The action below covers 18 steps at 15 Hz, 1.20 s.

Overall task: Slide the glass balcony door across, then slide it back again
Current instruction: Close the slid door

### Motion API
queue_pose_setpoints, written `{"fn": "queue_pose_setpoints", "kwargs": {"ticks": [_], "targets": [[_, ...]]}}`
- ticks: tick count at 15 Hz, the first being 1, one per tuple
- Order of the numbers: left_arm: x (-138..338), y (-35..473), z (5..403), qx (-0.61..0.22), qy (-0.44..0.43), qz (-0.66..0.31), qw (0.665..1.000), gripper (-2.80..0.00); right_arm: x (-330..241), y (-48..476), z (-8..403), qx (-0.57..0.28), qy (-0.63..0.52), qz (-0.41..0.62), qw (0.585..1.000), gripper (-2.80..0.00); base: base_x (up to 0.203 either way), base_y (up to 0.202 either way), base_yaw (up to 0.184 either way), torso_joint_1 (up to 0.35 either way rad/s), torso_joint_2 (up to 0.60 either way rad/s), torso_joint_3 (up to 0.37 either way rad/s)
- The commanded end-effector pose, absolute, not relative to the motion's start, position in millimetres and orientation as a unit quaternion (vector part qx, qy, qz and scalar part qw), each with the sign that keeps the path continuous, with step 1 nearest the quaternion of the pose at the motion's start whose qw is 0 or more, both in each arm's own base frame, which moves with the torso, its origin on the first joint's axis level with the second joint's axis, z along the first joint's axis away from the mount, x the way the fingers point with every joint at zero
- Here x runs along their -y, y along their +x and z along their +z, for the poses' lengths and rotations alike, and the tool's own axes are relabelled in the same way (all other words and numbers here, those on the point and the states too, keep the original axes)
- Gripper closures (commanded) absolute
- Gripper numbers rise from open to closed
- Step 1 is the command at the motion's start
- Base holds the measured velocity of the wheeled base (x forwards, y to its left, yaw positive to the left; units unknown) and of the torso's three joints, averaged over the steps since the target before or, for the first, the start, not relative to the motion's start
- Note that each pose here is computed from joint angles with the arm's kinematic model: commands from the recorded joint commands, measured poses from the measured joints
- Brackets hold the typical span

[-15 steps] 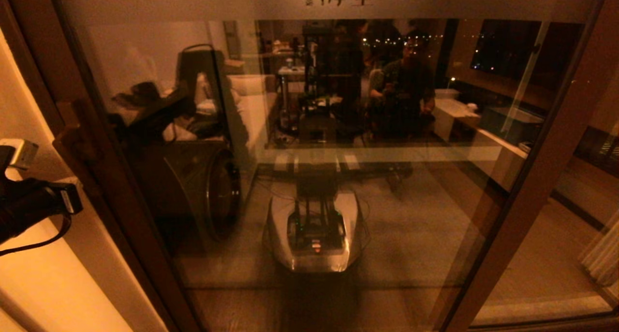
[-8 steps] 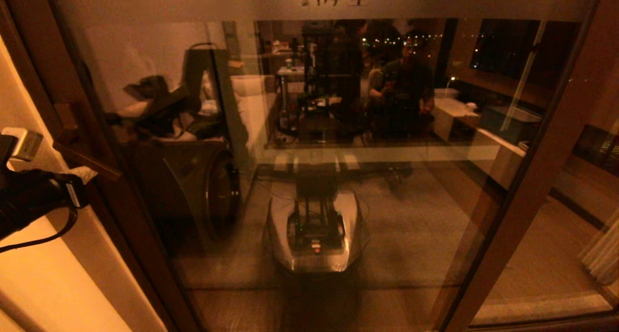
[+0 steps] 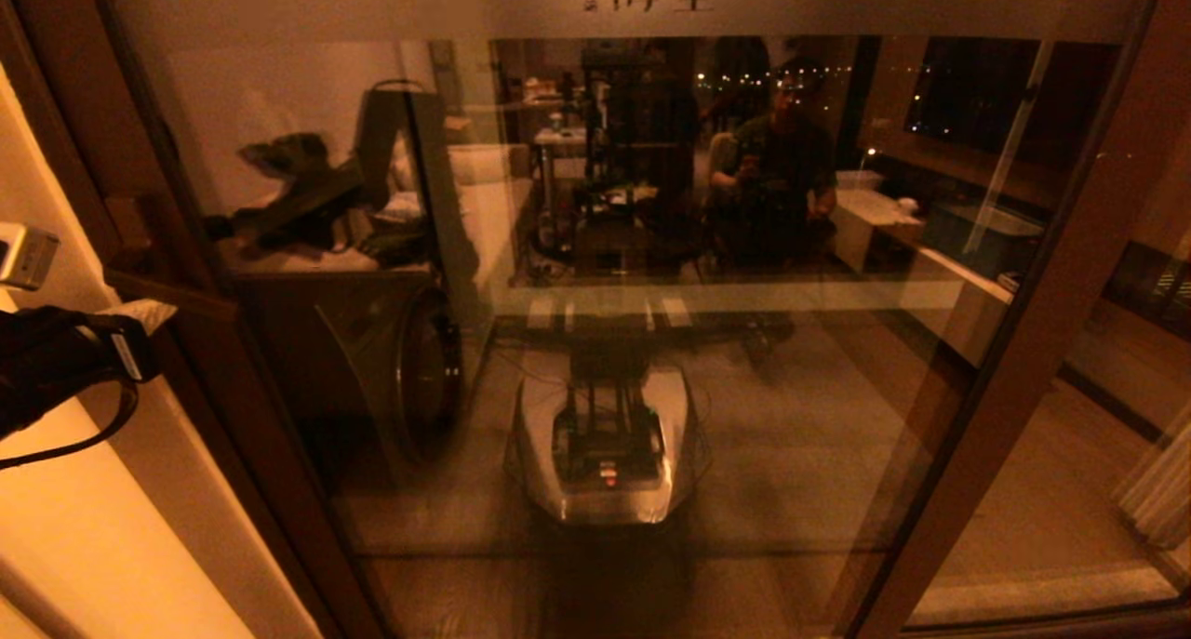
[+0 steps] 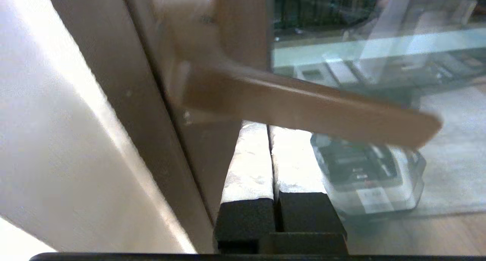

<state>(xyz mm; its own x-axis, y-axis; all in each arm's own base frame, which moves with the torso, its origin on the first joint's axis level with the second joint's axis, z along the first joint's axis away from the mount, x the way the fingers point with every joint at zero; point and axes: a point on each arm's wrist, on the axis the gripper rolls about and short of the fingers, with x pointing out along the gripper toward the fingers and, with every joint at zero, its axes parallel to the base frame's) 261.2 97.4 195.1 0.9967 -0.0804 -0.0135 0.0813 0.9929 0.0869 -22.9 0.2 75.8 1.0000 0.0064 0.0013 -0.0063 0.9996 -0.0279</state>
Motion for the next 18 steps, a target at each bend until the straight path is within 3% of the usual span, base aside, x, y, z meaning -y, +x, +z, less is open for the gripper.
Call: {"fn": "queue_pose_setpoints", "kwargs": {"ticks": [1,13,18], "targets": [[-92,260,198,0.002,0.046,-0.049,0.998,0.0,0,-23,76,0.001,-0.014,0.003,1.0,0.0,0.0,0.0,0.0,0.0,0.0,0.0],[-82,243,185,-0.021,0.027,-0.057,0.998,0.0,0,-23,76,0.0,-0.014,0.003,1.0,0.0,0.0,0.0,0.0,0.0,0.0,0.0],[-78,230,206,0.016,0.023,-0.052,0.998,0.0,0,-23,76,0.001,-0.014,0.003,1.0,0.0,0.0,0.0,0.0,0.0,0.0,0.0]]}}
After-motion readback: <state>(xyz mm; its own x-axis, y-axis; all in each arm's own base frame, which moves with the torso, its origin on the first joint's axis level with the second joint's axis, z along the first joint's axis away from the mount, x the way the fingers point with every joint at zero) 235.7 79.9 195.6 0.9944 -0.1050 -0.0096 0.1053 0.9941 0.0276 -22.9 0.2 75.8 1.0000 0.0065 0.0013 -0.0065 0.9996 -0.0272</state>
